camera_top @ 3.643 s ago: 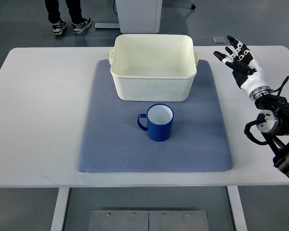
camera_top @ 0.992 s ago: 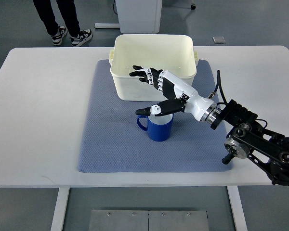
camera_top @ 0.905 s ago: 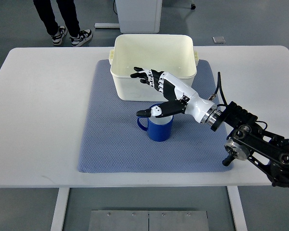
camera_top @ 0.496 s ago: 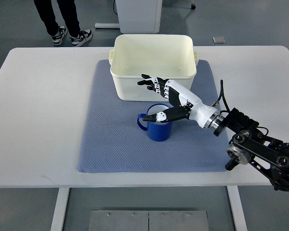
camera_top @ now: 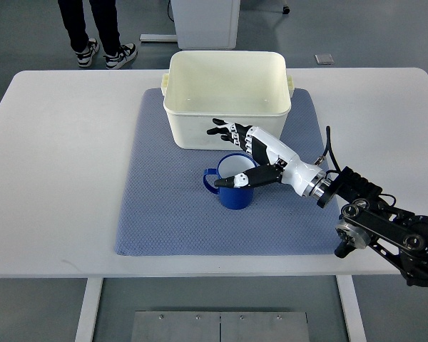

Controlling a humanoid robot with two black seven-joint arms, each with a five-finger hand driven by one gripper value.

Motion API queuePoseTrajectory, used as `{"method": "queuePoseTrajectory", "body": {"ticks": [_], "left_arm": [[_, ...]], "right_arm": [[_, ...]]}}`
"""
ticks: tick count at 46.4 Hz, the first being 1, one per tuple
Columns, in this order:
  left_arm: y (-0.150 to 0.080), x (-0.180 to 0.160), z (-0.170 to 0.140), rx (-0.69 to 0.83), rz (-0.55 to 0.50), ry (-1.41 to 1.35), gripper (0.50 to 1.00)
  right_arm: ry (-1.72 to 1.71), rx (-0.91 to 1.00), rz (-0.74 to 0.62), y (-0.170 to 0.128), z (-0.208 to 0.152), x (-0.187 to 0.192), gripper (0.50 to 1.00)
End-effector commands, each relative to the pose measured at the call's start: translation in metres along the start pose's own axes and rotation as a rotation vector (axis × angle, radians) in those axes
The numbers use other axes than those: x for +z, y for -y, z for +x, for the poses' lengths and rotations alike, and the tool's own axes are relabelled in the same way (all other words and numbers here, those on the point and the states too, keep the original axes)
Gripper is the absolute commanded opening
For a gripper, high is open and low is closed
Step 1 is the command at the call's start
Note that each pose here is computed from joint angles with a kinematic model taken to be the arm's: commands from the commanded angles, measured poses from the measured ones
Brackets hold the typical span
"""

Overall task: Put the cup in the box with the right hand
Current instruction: 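Lower the right hand onto the blue mug rim and hook its fingers inside, then close the right hand on the mug rim and lift it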

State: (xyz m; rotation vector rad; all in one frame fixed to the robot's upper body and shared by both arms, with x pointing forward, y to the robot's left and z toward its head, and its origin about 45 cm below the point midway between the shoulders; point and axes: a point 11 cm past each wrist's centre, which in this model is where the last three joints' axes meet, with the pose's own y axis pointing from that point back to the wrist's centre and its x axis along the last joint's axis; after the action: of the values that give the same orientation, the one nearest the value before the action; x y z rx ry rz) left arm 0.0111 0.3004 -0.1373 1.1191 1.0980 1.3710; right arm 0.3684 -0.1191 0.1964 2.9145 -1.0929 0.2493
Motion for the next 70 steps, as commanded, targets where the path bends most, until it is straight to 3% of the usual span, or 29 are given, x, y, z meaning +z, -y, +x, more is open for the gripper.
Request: {"method": "queuePoseTrajectory", "body": {"ticks": [1, 70], "left_arm": [[0.0, 0.0, 0.0, 0.0, 0.0, 0.0, 1.0], [0.0, 0.0, 0.0, 0.0, 0.0, 0.0, 1.0]], "right_arm": [[0.004, 0.002, -0.005, -0.001, -0.001, 0.002, 1.0], [0.023, 0.039, -0.11, -0.019, -0.008, 0.051, 1.0]]}}
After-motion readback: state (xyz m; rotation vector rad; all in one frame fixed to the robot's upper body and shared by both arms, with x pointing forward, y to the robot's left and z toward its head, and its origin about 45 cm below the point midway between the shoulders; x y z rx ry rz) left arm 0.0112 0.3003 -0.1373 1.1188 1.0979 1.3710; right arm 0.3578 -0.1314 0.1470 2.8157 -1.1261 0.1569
